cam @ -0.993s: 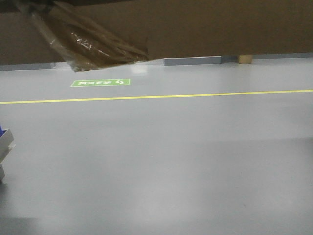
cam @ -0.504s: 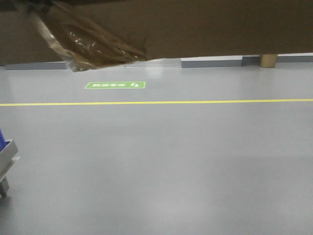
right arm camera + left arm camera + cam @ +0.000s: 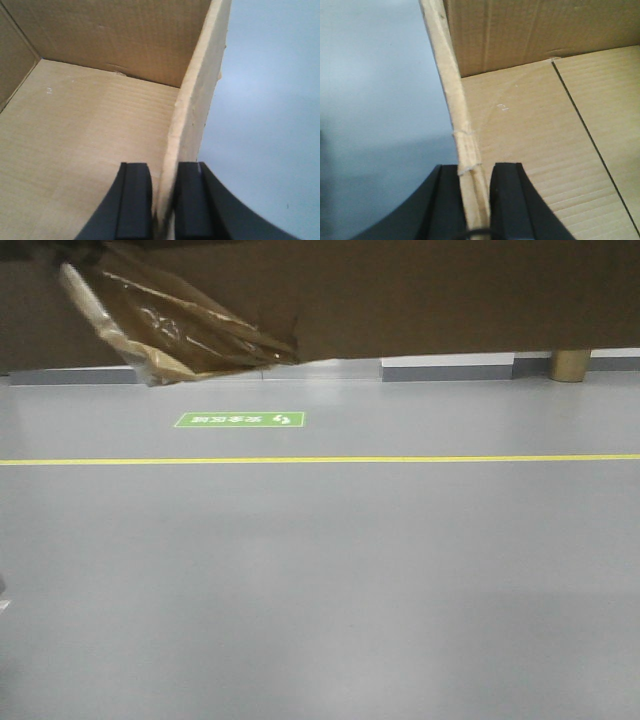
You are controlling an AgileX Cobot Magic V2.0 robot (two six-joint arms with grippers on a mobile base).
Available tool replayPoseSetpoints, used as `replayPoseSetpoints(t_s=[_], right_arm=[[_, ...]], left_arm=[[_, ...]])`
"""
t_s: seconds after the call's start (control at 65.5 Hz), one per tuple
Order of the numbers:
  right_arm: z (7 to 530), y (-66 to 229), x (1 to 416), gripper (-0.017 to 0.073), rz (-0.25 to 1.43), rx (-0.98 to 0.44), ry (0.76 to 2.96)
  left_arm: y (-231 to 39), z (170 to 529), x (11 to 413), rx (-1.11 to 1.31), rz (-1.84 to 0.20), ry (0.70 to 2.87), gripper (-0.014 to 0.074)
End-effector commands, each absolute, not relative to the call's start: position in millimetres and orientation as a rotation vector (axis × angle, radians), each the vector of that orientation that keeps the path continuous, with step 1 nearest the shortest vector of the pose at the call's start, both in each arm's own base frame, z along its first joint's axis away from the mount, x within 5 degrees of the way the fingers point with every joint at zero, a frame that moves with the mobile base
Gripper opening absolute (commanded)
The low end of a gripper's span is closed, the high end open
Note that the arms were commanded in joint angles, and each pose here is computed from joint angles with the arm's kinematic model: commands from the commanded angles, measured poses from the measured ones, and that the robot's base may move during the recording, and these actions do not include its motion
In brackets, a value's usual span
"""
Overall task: Grab carton from right shelf to conveyor
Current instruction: 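Hold the carton with both grippers while the base drives to the conveyor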
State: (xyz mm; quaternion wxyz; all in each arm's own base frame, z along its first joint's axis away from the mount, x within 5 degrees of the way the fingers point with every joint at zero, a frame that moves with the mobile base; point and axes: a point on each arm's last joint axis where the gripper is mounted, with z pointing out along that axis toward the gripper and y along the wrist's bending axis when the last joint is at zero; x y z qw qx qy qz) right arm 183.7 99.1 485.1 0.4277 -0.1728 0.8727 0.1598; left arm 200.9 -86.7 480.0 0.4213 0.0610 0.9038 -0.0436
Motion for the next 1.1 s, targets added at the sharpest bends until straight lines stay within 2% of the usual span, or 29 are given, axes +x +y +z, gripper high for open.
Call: replayPoseSetpoints(t_s=[0.0,1.085], right_arm=[[493.6,96.9,180.2,-0.0074,0.398,-0.439,2.108],[495.8,97.4,181.4,-0.0074,0.403,-0.432,2.081]], left_arm=[[-83.4,486.4,197.8,0.158,-0.099,2.215,-0.0009],[-83.1,486.3,197.7,0.157,-0.096,2.217,-0.0009]])
